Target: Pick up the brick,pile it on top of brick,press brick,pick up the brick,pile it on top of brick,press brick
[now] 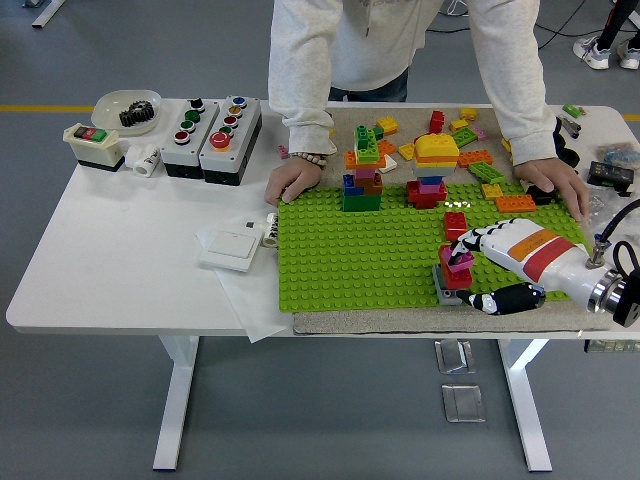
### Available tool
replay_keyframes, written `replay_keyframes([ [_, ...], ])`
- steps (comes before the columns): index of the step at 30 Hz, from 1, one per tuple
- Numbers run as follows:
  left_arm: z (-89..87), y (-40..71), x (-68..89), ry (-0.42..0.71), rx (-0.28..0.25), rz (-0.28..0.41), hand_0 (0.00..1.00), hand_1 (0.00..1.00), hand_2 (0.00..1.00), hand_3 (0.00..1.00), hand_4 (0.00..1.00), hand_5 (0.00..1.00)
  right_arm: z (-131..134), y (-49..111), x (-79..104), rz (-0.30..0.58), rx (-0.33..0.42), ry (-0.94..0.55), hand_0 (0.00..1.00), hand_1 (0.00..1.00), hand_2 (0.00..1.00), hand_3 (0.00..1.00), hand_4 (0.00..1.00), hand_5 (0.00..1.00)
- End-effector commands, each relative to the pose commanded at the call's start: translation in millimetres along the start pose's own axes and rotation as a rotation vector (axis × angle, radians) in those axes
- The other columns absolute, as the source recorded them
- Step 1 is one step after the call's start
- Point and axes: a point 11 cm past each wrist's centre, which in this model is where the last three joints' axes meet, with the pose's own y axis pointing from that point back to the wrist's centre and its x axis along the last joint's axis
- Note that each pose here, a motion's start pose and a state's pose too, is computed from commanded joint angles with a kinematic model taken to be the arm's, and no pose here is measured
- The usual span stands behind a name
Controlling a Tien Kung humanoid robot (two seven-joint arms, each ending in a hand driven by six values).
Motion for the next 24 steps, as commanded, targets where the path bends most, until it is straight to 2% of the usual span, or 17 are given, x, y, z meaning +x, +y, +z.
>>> replay_keyframes([
  [24,2.6,0.4,0.4,0.002,-0.007,0.0,0.798,0.698,0.596,0.535,0.525,0.523,5.7,1.4,1.4,0.009,-0.034,0.025,0.622,0.656,0.761,0.701,0.678,0.368],
])
